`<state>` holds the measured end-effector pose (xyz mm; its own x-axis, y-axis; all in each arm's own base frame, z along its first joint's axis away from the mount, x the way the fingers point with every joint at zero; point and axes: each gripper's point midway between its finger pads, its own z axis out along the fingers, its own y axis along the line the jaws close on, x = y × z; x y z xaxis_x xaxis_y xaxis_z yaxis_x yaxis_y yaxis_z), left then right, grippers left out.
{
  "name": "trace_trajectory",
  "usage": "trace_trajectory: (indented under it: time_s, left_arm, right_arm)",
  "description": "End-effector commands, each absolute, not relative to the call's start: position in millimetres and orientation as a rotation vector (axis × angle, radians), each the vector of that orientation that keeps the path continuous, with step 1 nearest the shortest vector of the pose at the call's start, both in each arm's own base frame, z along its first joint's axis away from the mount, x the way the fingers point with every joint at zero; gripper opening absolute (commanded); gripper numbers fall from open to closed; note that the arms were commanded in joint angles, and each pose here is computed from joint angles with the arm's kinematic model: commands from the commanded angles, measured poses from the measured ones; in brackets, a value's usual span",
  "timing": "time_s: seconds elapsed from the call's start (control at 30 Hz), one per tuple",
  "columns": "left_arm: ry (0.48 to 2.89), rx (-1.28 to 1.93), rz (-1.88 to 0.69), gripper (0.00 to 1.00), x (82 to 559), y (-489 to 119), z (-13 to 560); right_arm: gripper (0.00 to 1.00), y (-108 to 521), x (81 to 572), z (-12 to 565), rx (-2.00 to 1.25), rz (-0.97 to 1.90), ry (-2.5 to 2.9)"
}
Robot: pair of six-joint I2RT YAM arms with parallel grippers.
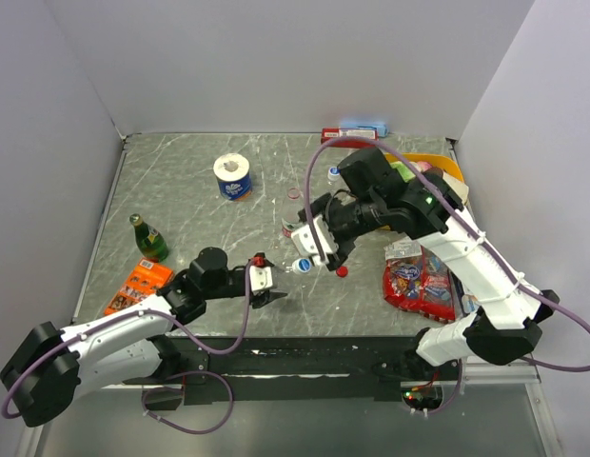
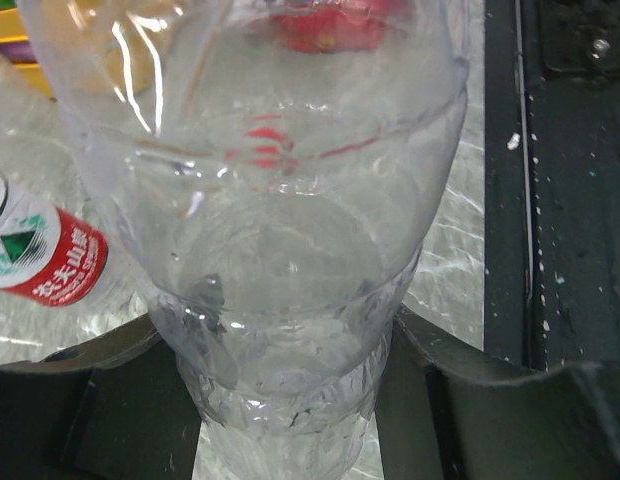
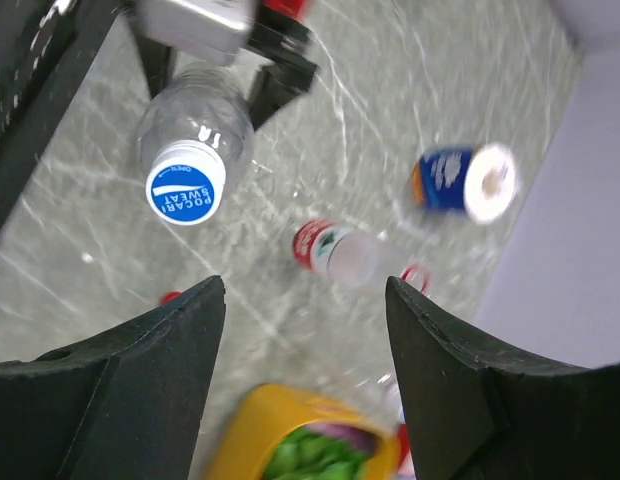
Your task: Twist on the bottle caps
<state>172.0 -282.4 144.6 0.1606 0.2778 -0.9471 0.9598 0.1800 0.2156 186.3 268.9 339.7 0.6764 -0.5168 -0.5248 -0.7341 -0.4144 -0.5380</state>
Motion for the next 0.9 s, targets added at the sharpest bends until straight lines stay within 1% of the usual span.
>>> trace_trajectory:
  time_s: [0.0, 0.17, 0.4, 0.67, 0.87]
  left_arm:
    - [1.199, 1.421, -0.783, 0.01, 168, -292, 166]
    - [1.202, 1.435, -0.788, 0.01, 167, -293, 168]
    - [1.207, 1.426, -0.795, 0.01, 169, -295, 171]
    - [1.214, 1.416, -0.796, 0.01, 169, -294, 170]
    - [1.196, 1.427, -0.771, 0.01, 171, -294, 172]
  right_arm:
    - [0.72, 265, 149, 334, -2.311, 0.382, 0.532]
    - [0.73, 253, 125, 316, -2.423, 0.440, 0.415]
    - [0.72, 241, 106, 300, -2.490, 0.452, 0.351]
    - [0.69, 234, 96, 287, -2.528, 0.479, 0.362]
    - [0.63, 239, 99, 284, -2.548, 0.486, 0.365]
